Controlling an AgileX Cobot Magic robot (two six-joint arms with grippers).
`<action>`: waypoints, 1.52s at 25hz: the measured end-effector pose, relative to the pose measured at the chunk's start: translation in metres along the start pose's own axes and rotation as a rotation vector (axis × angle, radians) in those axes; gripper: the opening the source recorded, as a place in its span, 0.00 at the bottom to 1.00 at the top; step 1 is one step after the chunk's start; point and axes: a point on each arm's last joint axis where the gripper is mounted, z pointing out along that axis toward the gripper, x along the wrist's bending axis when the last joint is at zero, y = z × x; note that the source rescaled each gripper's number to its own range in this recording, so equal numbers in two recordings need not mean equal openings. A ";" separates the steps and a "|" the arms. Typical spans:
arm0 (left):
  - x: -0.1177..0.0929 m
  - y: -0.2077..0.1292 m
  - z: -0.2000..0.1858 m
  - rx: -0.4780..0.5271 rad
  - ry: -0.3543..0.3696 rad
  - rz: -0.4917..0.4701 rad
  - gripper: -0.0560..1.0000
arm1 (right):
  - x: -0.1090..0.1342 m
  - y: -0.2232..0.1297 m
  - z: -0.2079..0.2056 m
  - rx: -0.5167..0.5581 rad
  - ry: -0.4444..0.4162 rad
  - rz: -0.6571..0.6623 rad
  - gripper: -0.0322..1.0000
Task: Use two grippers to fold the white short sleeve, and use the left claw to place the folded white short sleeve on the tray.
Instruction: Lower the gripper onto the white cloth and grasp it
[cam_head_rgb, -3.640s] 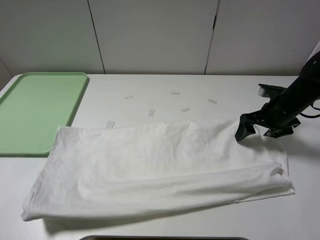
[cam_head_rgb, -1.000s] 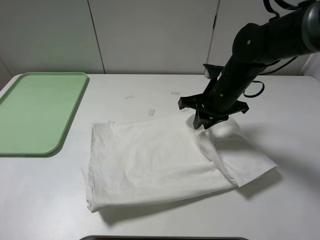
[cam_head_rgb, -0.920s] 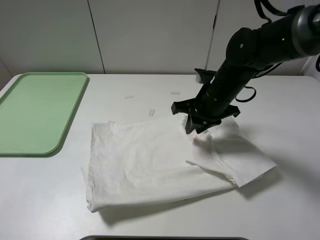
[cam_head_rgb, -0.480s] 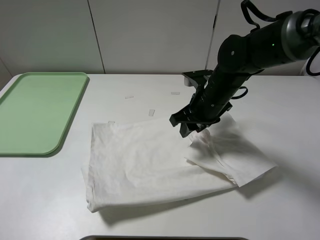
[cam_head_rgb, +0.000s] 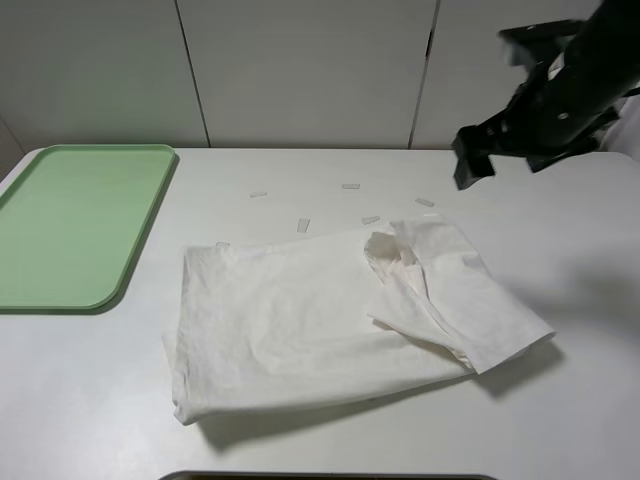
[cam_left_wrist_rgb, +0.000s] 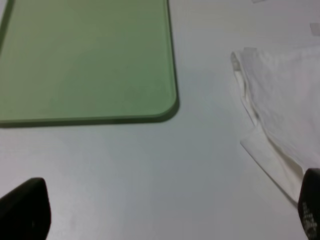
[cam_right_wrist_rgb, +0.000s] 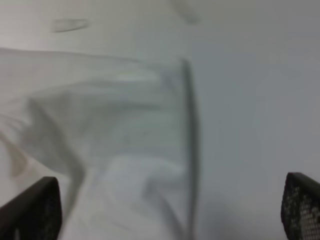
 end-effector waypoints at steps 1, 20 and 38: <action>0.000 0.000 0.000 0.000 0.000 0.000 1.00 | -0.008 -0.002 -0.010 -0.004 -0.013 0.026 0.96; 0.000 0.000 0.000 0.000 0.000 0.000 1.00 | -0.039 -0.154 -0.223 -0.502 -0.199 0.326 0.99; 0.000 0.000 0.000 -0.001 0.000 0.000 1.00 | 0.002 -0.277 -0.265 -0.893 -0.191 0.168 1.00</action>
